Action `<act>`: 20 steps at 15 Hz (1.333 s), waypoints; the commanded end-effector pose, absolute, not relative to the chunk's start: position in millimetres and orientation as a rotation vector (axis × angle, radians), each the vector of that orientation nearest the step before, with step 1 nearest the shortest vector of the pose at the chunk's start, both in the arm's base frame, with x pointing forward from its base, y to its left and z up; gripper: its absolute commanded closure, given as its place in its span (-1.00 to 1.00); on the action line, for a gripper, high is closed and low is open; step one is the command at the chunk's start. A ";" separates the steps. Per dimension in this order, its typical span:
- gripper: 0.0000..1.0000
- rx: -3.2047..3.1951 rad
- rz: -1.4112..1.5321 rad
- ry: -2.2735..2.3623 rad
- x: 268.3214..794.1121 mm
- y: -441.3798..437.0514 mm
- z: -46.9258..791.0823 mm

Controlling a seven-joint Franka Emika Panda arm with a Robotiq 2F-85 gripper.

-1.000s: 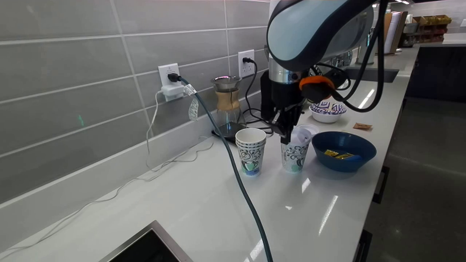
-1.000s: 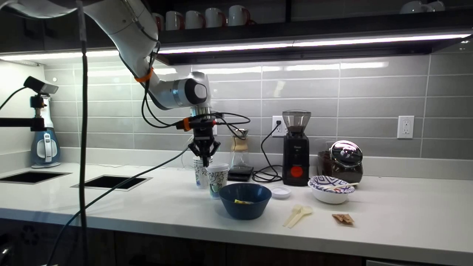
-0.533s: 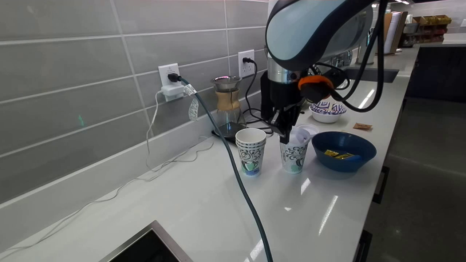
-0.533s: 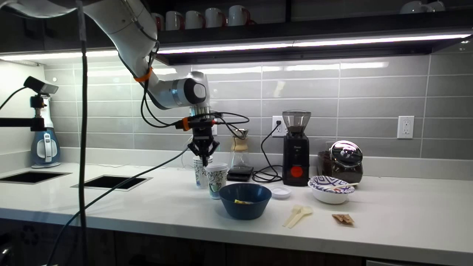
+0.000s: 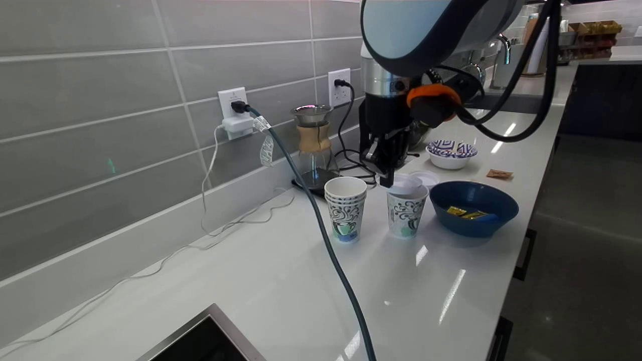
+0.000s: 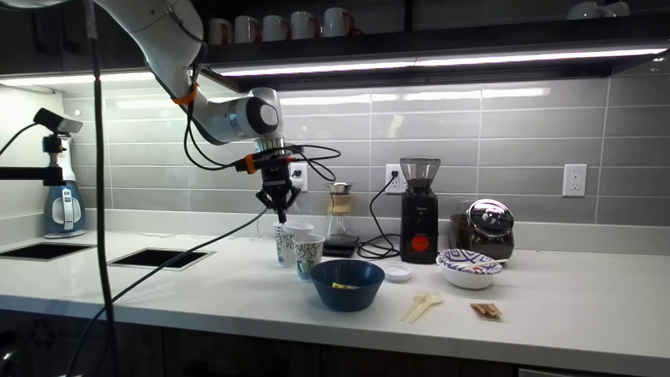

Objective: Remove the lid from the cup and put the lid upside down

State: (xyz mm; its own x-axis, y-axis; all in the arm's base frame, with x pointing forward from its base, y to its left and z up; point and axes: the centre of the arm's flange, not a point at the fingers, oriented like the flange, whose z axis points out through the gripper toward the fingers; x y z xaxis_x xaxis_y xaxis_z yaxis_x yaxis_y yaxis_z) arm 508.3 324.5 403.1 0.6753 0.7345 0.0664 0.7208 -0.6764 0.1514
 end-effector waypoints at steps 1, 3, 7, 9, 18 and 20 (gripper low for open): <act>1.00 2.760 0.226 1.183 479.9 322.3 415.2; 1.00 2.778 0.221 1.193 470.3 323.7 419.6; 1.00 2.886 0.151 1.217 448.6 326.8 423.3; 1.00 2.988 0.088 1.226 440.6 326.9 423.6; 1.00 3.491 -0.164 1.230 482.2 233.8 395.8; 1.00 3.587 -0.186 1.278 491.2 207.0 384.4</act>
State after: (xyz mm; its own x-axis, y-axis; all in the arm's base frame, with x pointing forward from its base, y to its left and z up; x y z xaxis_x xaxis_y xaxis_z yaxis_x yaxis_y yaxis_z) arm 484.3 244.3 398.9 0.7968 0.5955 0.1027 0.5599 -0.6636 -0.4961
